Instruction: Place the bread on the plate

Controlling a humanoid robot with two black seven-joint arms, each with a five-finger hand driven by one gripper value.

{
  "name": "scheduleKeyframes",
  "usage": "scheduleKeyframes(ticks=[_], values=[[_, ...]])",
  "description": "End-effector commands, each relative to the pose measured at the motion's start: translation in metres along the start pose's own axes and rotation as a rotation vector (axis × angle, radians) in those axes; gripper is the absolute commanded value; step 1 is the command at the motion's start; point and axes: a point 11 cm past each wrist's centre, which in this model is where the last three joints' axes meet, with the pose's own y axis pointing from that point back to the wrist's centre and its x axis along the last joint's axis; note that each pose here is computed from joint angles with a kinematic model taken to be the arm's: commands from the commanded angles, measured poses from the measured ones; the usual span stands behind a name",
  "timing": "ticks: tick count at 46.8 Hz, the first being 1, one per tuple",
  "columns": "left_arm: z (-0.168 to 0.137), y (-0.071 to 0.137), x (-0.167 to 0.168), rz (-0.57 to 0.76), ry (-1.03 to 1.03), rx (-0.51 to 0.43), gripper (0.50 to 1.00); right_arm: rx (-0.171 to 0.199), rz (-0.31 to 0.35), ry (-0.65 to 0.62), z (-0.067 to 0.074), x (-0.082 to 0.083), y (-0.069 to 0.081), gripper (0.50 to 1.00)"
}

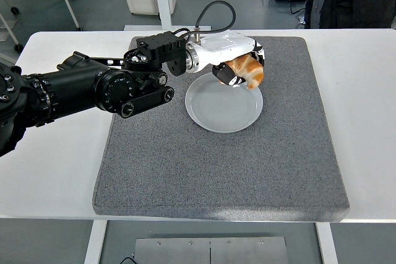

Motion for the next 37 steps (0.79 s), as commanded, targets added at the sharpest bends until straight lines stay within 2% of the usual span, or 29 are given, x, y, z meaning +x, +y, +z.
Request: scheduleKeyframes(ticks=[1,19,37], values=[[-0.003,0.001,-0.004,-0.004,0.002,0.007,0.500,0.000,0.000,0.000,0.000,0.000,0.000,1.000],[-0.015,0.010,-0.043,-0.051,0.032,0.038,0.500,0.000,0.000,0.000,0.000,0.000,0.000,1.000],[-0.030,0.016,-0.061,-0.055,0.026,0.075,0.500,0.000,0.000,0.000,0.000,0.000,0.000,1.000]])
